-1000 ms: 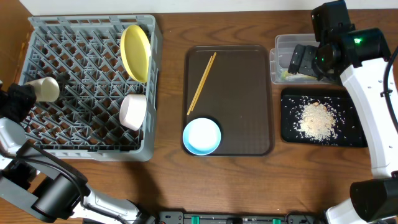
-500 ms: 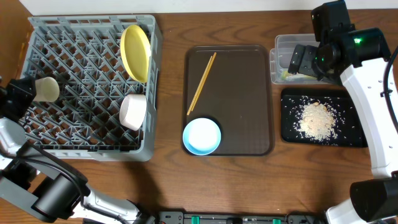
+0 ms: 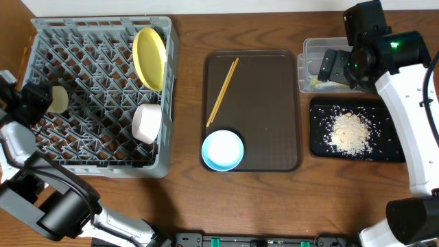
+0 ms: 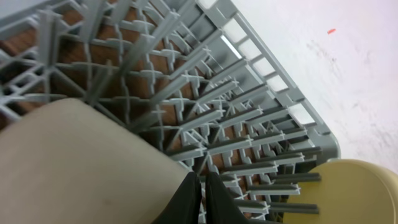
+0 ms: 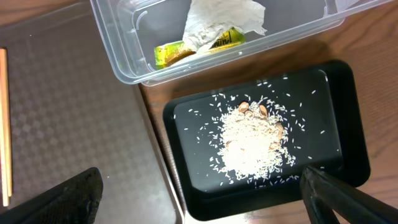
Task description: Sort waste into correct bins and load items into the dishwasher
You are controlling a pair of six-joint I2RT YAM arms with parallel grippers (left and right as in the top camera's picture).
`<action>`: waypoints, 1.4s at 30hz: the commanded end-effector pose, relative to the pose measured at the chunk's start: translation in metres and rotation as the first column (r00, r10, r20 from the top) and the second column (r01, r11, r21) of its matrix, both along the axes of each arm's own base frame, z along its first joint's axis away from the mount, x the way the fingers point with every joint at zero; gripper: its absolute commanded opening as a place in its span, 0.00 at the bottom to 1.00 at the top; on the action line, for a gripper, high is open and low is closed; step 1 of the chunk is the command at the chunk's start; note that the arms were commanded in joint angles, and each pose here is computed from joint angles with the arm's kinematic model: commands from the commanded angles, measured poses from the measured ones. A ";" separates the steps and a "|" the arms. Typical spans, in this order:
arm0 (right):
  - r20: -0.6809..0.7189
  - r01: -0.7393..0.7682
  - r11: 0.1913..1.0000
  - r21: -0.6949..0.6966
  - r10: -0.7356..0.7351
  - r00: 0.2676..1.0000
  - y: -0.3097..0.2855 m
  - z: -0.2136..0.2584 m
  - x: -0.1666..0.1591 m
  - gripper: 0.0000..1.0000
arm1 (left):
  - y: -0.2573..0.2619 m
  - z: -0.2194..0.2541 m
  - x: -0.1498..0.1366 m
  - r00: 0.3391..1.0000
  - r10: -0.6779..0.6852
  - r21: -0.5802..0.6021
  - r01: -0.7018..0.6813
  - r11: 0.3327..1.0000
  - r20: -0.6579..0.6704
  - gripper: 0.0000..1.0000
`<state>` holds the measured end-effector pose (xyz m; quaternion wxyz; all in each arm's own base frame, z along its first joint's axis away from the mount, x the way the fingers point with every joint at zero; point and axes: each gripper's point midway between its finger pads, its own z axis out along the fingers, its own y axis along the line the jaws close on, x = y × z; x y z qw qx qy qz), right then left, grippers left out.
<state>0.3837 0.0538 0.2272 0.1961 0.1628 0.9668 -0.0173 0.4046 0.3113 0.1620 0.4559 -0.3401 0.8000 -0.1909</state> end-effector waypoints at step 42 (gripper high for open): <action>0.015 0.011 1.000 -0.004 -0.011 1.000 -0.002 0.005 -0.001 0.99 | 0.048 -0.001 -0.040 0.925 0.329 0.207 -0.290 0.934 -0.192 0.09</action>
